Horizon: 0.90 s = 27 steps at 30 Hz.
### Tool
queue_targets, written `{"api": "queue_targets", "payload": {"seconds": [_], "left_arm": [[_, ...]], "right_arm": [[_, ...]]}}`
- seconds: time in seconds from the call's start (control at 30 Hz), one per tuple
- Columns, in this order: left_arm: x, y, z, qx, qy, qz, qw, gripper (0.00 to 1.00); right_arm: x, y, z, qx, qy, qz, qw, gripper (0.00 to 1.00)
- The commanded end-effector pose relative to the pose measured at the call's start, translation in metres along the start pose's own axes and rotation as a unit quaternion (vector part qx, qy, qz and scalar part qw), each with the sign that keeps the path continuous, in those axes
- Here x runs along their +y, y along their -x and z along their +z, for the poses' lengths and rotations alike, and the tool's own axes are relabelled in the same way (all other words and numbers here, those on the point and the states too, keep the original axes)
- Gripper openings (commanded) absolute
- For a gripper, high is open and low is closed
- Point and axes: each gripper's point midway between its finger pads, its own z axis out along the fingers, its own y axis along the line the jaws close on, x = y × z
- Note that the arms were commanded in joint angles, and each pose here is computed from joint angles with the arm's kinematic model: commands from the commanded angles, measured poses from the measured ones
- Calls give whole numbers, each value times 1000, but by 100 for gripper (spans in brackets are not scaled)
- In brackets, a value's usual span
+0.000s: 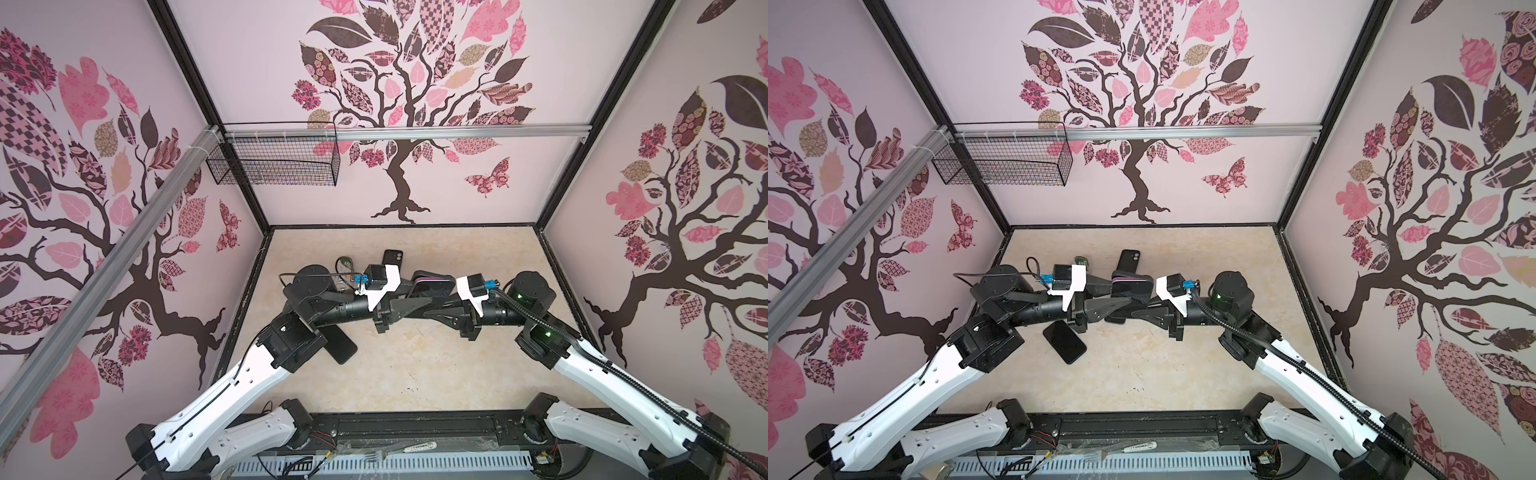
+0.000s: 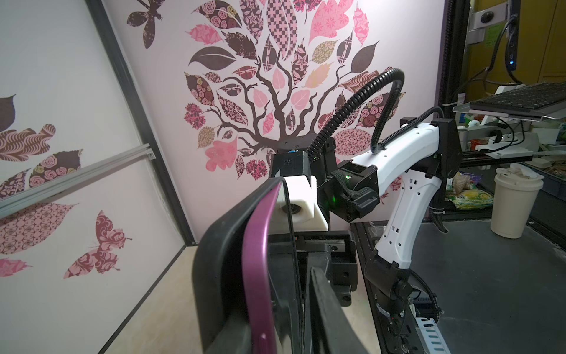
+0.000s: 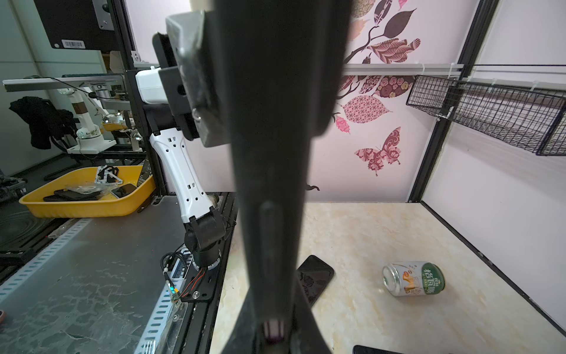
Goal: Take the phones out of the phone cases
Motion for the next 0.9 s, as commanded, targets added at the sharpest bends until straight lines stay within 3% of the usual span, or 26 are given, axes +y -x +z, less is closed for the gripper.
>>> {"api": "queue_targets", "payload": {"seconds": [0.0, 0.3, 0.4, 0.53, 0.6, 0.67, 0.73, 0.87], "left_arm": [[-20, -88, 6, 123, -46, -96, 987, 25], [-15, -84, 1, 131, -40, -85, 987, 2], [-12, -79, -3, 127, -36, -83, 988, 0], [-10, -74, -9, 127, -32, -75, 989, 0], [-7, -76, -14, 137, -21, -63, 988, 0], [-1, -77, -19, 147, -4, -51, 988, 0], [3, -86, -23, 168, 11, -36, 985, 0], [8, -108, -25, 218, 25, -4, 976, 0]], "right_arm": [[22, 102, -23, -129, -13, -131, 983, 0], [17, 81, -24, -72, -39, -148, 986, 0], [19, 74, -26, -56, -39, -146, 987, 3], [20, 60, -29, -26, -46, -139, 989, 30], [13, 49, -34, 1, -74, -134, 988, 51], [5, 41, -41, 25, -113, -128, 985, 65], [-1, 39, -48, 39, -144, -119, 982, 71], [0, 42, -48, 49, -140, -76, 986, 70]]}}
